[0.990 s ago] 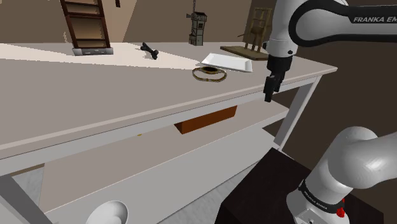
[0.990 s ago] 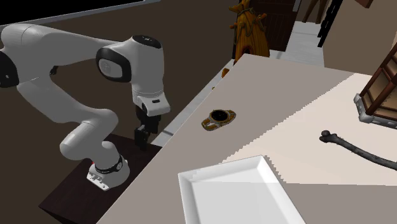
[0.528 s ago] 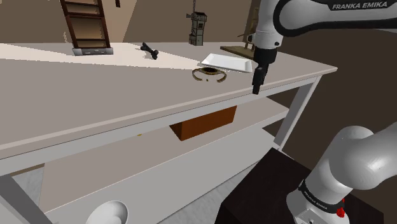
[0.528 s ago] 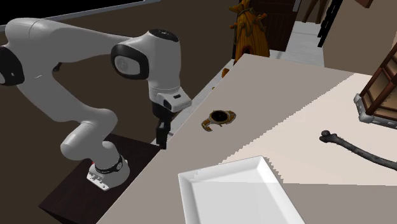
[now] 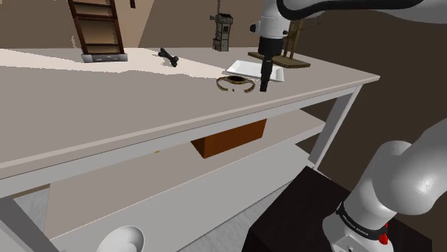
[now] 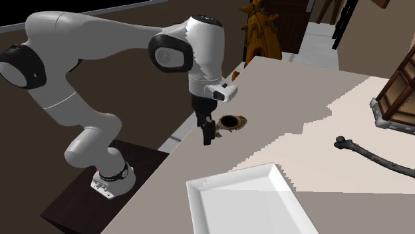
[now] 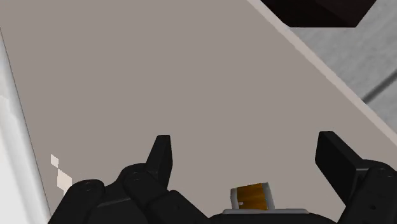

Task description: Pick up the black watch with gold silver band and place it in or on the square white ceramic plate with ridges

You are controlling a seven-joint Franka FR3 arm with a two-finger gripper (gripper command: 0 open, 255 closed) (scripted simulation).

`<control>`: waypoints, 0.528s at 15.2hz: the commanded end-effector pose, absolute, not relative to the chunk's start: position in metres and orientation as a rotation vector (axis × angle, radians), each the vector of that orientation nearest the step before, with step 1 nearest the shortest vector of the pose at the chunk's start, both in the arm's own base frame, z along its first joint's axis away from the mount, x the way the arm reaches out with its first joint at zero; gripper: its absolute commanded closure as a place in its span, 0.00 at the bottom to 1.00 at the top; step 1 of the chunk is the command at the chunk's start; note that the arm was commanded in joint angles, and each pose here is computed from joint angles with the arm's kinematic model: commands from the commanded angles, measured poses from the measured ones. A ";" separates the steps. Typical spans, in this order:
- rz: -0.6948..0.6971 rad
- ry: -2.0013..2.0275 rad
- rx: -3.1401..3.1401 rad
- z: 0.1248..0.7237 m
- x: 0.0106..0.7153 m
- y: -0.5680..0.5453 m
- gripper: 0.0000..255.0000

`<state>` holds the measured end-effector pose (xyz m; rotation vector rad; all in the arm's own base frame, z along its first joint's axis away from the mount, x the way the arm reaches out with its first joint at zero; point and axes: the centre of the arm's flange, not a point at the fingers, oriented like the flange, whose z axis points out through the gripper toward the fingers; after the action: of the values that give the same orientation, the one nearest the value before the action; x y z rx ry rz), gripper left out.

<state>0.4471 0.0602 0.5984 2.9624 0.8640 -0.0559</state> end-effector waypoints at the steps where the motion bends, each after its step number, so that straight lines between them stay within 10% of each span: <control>1: -0.038 0.977 2.943 0.608 0.466 0.076 0.00; 8: 0.006 1.247 2.879 0.625 0.507 0.114 0.00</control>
<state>0.5065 0.1112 0.6253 2.8829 1.2323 0.0033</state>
